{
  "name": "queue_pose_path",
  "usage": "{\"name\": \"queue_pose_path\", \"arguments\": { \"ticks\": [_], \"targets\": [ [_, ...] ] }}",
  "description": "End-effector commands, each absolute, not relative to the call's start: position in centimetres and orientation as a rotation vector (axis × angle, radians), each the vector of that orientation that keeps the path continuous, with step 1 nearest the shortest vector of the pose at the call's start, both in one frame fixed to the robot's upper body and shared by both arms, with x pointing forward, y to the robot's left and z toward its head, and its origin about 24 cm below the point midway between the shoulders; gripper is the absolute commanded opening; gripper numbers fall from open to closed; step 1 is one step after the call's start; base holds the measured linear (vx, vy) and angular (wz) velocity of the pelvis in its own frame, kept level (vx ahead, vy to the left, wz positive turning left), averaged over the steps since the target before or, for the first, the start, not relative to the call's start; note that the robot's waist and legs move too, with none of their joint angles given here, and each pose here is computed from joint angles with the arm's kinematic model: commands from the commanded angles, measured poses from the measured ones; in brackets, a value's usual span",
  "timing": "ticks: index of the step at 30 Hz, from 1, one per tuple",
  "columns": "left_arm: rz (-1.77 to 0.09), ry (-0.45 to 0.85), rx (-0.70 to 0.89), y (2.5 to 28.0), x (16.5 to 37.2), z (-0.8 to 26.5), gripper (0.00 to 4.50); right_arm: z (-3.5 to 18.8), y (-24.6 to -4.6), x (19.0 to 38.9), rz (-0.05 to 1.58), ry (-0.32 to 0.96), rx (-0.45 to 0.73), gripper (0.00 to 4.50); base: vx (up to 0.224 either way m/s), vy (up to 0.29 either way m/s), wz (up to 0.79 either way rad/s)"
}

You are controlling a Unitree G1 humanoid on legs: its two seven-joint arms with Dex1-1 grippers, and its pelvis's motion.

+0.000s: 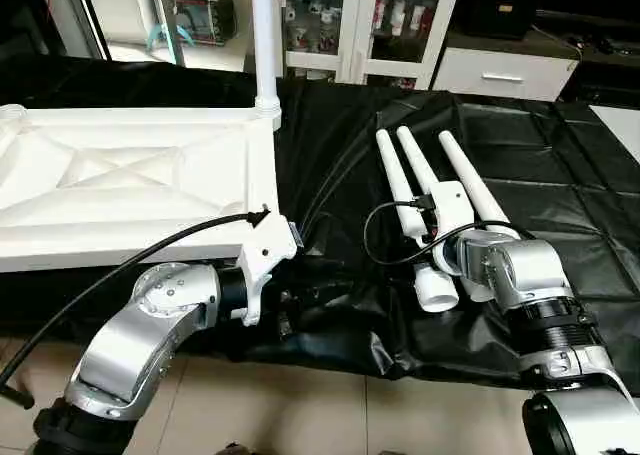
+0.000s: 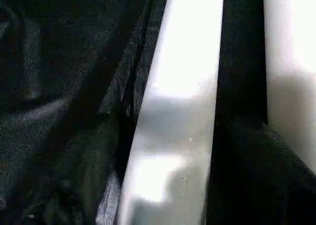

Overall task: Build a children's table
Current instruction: Pick table leg

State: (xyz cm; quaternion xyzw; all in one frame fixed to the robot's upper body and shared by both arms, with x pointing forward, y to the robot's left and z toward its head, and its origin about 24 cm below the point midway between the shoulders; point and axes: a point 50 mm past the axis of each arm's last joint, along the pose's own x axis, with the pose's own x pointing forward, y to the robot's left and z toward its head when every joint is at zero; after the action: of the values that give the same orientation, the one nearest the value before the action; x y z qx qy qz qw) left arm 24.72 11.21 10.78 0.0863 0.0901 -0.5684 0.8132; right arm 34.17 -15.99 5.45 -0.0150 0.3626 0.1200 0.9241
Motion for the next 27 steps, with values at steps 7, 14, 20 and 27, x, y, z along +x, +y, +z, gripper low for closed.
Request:
{"name": "queue_pose_path", "arguments": {
  "ticks": [7,14,20,27],
  "targets": [
    [-1.266,0.187,0.211,10.9,24.4,11.4,1.53,5.3,-16.2,34.2,0.259,0.77,-0.03,2.88,0.0,0.0,0.0],
    [-1.249,0.178,0.224,11.1,24.6,11.6,1.53,5.9,-16.3,34.5,0.253,0.734,-0.022,2.29,0.0,0.0,0.0],
    [-1.238,0.175,0.227,11.2,24.8,11.7,1.53,6.0,-16.3,34.5,0.264,0.716,-0.022,1.87,0.0,0.0,0.0],
    [-1.184,0.172,0.23,11.5,25.3,11.9,1.53,6.7,-16.0,34.6,0.291,0.653,0.009,1.83,0.0,0.0,0.0]
  ]
}}
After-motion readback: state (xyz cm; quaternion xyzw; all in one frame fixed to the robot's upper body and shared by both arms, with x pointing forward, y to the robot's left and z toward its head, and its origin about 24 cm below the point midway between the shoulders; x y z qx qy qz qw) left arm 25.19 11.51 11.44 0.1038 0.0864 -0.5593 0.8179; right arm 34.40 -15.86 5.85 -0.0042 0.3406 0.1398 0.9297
